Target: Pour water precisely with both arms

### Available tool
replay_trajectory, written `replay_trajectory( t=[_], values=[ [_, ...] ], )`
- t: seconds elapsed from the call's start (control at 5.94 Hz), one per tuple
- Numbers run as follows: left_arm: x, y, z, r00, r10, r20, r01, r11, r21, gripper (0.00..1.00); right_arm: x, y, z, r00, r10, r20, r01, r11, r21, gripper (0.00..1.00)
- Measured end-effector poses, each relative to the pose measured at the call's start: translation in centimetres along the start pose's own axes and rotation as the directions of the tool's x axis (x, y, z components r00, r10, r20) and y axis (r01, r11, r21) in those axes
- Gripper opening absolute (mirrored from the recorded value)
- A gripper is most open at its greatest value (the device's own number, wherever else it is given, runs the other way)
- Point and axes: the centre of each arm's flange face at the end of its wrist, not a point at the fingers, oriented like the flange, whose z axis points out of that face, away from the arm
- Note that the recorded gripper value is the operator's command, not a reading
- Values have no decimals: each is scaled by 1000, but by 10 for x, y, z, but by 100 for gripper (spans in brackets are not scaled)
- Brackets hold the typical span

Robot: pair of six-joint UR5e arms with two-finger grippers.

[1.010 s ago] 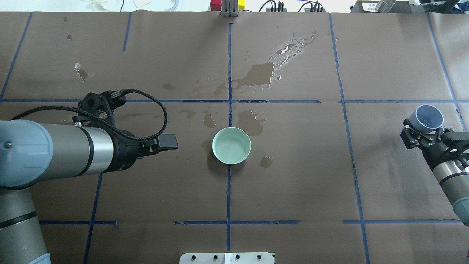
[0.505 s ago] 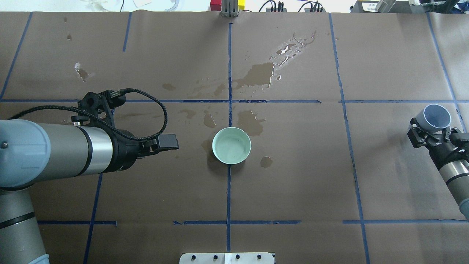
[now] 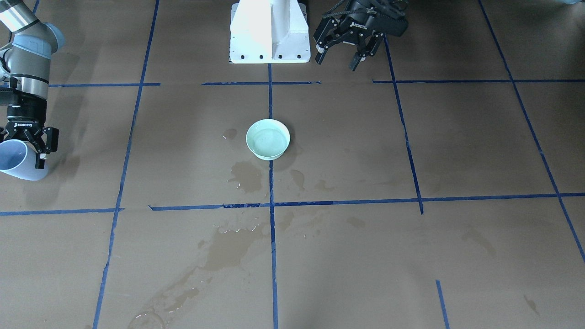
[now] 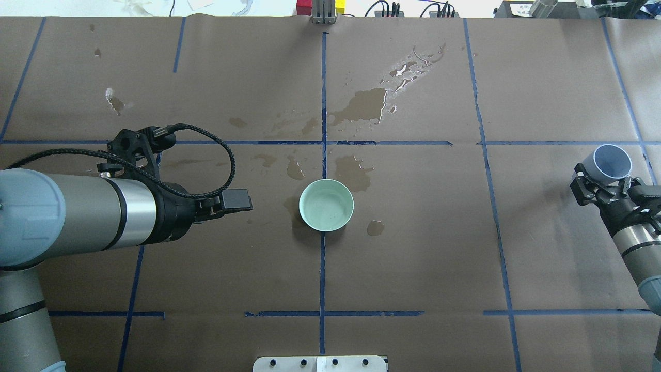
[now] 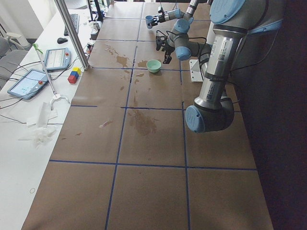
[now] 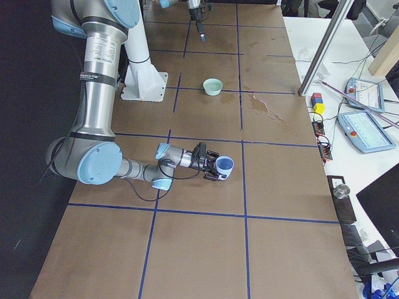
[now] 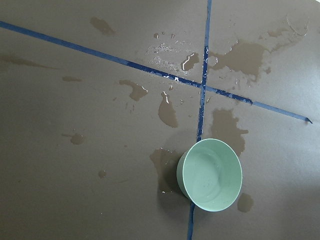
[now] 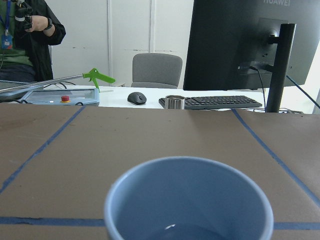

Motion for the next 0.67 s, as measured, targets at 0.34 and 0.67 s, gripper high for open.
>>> replay_trajectory(
  t=[0.34, 0.67],
  values=[
    [-1, 0, -1, 1000, -1, 0, 1, 1000, 0, 100, -8, 7, 10, 1000, 0, -4, 0, 1000, 8, 20],
    [-1, 0, -2, 1000, -1, 6, 1, 1000, 0, 100, -7, 6, 14, 1000, -1, -12, 1, 1000, 15, 38]
  ],
)
